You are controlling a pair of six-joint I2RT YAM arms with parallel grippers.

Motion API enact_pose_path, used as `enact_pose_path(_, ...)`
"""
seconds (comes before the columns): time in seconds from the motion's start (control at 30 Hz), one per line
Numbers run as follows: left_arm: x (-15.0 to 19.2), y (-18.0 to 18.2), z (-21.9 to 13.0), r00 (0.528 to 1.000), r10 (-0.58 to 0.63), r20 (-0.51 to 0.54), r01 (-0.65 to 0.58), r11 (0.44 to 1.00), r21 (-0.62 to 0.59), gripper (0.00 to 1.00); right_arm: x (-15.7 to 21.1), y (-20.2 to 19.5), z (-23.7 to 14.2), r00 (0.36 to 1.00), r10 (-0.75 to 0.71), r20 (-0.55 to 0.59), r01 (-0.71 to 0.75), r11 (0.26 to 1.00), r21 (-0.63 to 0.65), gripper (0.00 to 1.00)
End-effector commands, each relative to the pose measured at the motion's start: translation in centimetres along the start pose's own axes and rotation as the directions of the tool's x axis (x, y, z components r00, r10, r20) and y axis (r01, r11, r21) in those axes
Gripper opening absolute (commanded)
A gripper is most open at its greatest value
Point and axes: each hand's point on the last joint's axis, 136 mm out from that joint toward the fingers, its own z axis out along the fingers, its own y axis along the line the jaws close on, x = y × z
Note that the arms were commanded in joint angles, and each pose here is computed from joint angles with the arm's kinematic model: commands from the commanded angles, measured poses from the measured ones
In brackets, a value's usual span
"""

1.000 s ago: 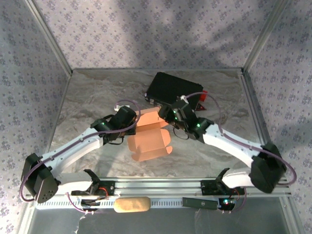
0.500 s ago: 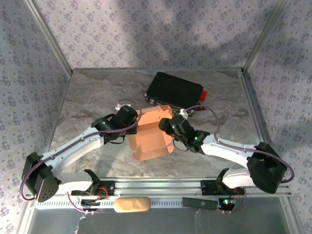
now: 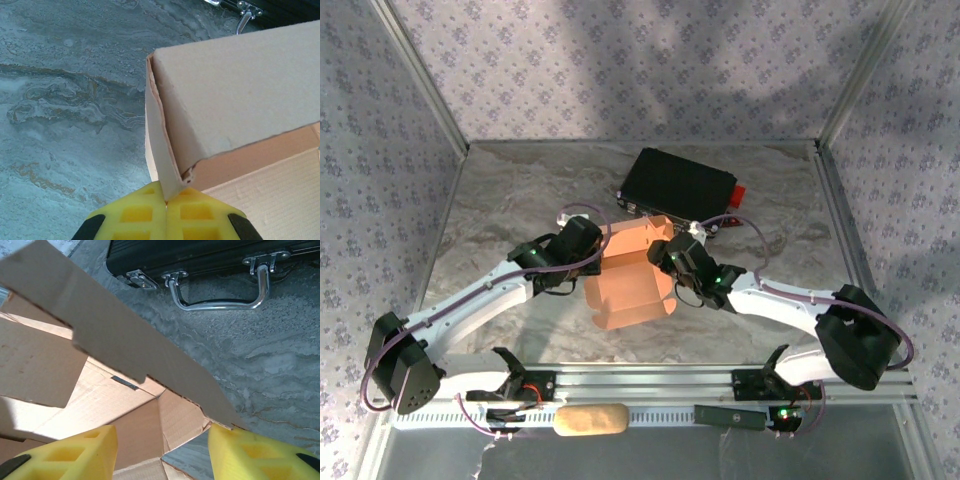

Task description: Fold the paper box

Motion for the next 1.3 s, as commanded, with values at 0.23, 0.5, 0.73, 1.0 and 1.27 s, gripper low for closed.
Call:
enact_pose_path(0.23, -1.3, -1.0, -0.9, 0.999, -0.003, 0.035, 0.002, 1.0, 0.022, 0.0, -1.1, 3.1, 0.8, 0.999, -0.048, 0.003, 0.048, 0.997, -0.066, 0.44)
enact_pose_path(0.5, -1.4, -1.1, -0.9, 0.999, -0.002, 0.038, 0.001, 1.0, 0.024, 0.0, 0.6, 3.9, 1.4, 0.998, -0.06, -0.038, 0.056, 0.994, -0.095, 0.42)
enact_pose_path(0.73, -1.2, -1.0, -0.8, 0.999, -0.008, 0.037, 0.007, 1.0, 0.024, 0.0, 1.5, 4.7, 1.6, 0.995, -0.082, -0.061, 0.075, 0.991, -0.11, 0.41)
enact_pose_path(1.0, -1.2, -0.8, -0.8, 0.999, -0.001, 0.038, 0.001, 1.0, 0.012, 0.0, 2.1, 5.8, 1.5, 0.989, -0.123, -0.085, 0.11, 0.984, -0.144, 0.41)
enact_pose_path(1.27, -1.4, 0.4, -1.4, 0.999, -0.001, 0.036, 0.001, 1.0, 0.002, 0.0, -0.6, 8.4, -3.8, 0.944, -0.325, -0.064, 0.295, 0.914, -0.279, 0.48)
